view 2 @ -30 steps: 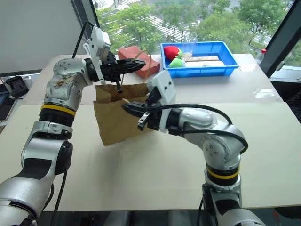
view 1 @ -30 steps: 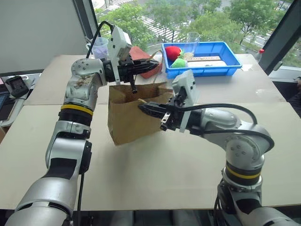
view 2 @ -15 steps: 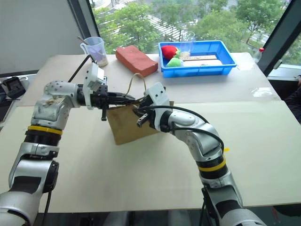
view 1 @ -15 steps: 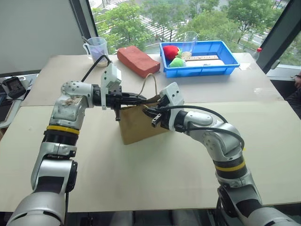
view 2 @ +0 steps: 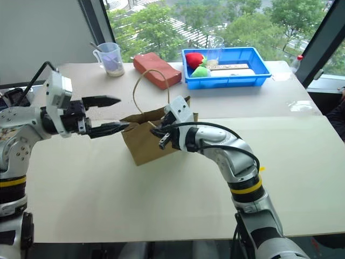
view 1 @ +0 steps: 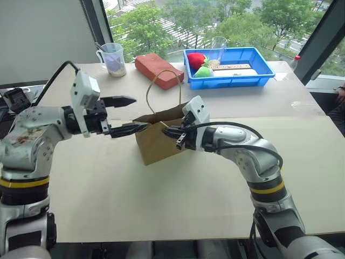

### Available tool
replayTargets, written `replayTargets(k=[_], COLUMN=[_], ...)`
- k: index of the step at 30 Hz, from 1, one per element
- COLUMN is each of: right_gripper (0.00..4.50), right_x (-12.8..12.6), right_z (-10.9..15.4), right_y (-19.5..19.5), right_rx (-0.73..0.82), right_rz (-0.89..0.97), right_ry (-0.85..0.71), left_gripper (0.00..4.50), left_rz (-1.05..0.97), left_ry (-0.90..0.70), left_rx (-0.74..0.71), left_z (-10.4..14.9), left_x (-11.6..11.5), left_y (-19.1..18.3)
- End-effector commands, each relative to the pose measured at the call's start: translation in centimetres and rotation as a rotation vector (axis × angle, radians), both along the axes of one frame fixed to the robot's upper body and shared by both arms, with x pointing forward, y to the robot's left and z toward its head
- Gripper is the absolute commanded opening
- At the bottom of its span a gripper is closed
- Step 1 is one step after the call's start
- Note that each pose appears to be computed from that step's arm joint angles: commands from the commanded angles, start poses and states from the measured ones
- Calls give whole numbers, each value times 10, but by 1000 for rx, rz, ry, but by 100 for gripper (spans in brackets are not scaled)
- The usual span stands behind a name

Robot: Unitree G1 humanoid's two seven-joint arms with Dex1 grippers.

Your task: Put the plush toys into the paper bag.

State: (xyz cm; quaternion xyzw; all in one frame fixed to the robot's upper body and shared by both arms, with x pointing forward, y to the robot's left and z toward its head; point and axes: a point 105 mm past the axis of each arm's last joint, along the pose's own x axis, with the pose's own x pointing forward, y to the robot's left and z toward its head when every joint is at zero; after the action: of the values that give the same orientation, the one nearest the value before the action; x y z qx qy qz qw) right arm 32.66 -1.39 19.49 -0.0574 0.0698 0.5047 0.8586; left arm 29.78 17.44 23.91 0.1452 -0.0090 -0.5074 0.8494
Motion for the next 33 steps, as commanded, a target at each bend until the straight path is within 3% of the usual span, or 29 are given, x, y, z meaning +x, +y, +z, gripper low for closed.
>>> replayTargets(k=[1, 4, 12, 21, 30, 33], right_gripper=[0, 0, 0, 0, 0, 0], right_x=[-1, -1, -3, -5, -6, -7], right_z=[16, 16, 15, 16, 17, 18], right_y=[3, 3, 1, -1, 4, 6], right_rx=[18, 14, 7, 2, -3, -4], right_rz=[26, 27, 17, 1, 11, 14], right_ry=[-69, -71, -68, -72, -77, -81], left_gripper=[446, 446, 446, 446, 446, 367], left_rz=[3, 42, 160, 97, -10, -23], left_ry=[-29, -56, -182, -135, -70, -77], left_rx=[27, 30, 4, -25, -14, -23], left_z=[-15, -31, -40, -47, -77, -76], left_x=[-9, -1, 31, 35, 54, 56], left_y=[-1, -1, -3, -9, -36, -38])
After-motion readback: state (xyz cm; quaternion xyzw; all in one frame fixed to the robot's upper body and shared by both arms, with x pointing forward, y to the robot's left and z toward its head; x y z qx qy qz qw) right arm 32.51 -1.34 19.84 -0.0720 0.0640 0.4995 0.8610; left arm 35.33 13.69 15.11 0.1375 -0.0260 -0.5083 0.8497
